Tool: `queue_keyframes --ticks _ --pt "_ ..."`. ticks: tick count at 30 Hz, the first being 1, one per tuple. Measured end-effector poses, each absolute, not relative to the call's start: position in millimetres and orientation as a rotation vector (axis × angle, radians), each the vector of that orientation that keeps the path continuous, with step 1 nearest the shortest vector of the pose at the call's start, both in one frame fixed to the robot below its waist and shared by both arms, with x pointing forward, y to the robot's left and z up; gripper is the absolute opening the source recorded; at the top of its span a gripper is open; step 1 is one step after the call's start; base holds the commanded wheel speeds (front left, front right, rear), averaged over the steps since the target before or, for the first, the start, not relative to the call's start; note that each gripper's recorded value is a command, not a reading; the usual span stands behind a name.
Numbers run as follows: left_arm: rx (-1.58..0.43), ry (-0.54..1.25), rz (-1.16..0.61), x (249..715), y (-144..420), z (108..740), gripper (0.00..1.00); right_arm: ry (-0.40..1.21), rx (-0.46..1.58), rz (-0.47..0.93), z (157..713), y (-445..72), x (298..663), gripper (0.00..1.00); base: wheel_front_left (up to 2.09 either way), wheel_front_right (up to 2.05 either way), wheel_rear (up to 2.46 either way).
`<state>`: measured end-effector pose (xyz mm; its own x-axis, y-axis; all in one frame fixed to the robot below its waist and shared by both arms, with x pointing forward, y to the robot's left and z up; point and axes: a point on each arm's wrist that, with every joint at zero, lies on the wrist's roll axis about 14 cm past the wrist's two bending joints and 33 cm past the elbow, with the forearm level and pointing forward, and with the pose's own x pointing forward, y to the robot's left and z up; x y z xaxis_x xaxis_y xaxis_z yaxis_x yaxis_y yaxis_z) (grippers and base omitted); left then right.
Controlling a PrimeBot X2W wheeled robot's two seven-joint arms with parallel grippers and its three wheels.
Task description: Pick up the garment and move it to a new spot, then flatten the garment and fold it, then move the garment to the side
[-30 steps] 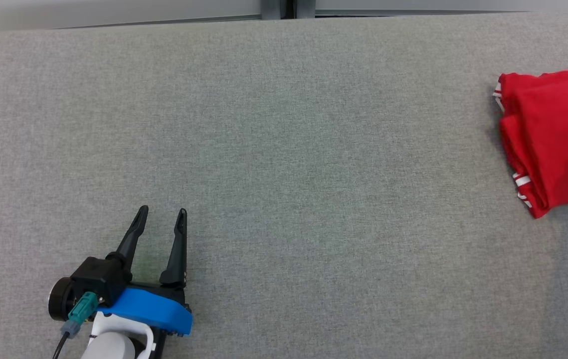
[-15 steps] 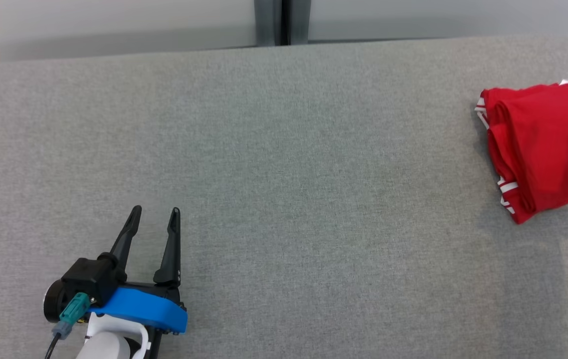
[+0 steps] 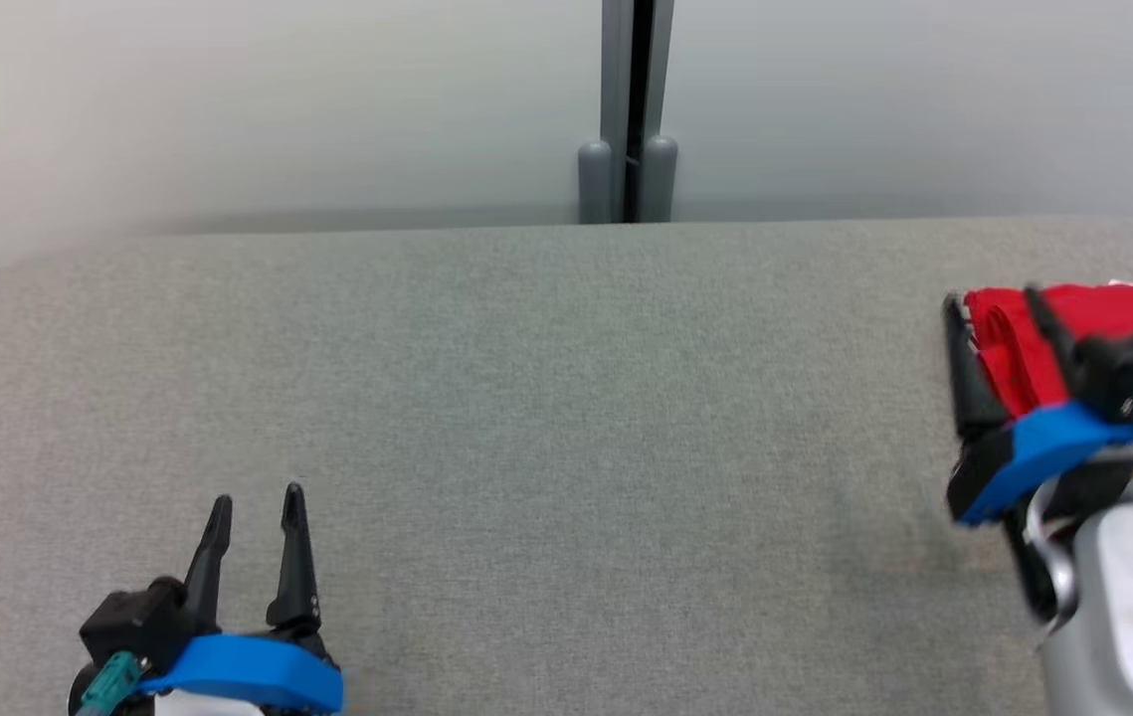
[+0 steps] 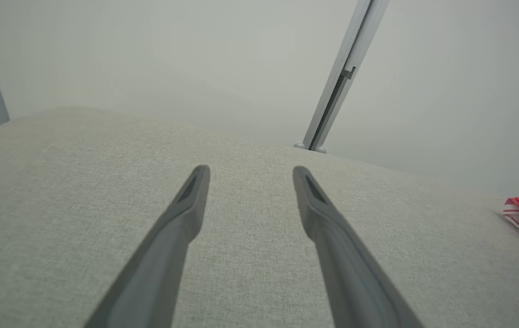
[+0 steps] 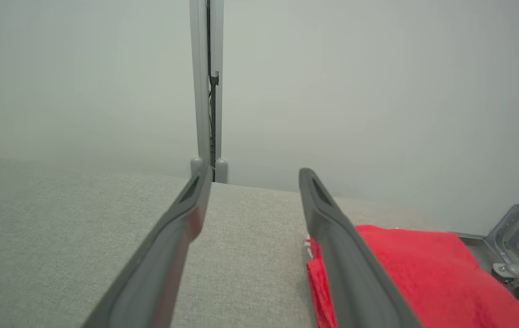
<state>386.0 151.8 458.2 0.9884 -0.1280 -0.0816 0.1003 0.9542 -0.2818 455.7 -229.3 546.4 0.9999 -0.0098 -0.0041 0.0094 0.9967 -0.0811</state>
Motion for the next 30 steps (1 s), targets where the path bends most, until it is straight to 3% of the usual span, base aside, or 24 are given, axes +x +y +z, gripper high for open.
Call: queue_keyframes --ticks 13,30 --pt "-0.301 0.139 -0.041 341.2 168.6 441.8 1.0 0.067 0.09 0.057 479.1 -180.0 387.2 1.0 0.0 0.0 0.0" --pt "-0.288 0.134 -0.074 339.3 153.8 443.7 1.0 0.085 0.133 0.091 466.7 -165.7 371.4 1.0 0.0 0.0 0.0"
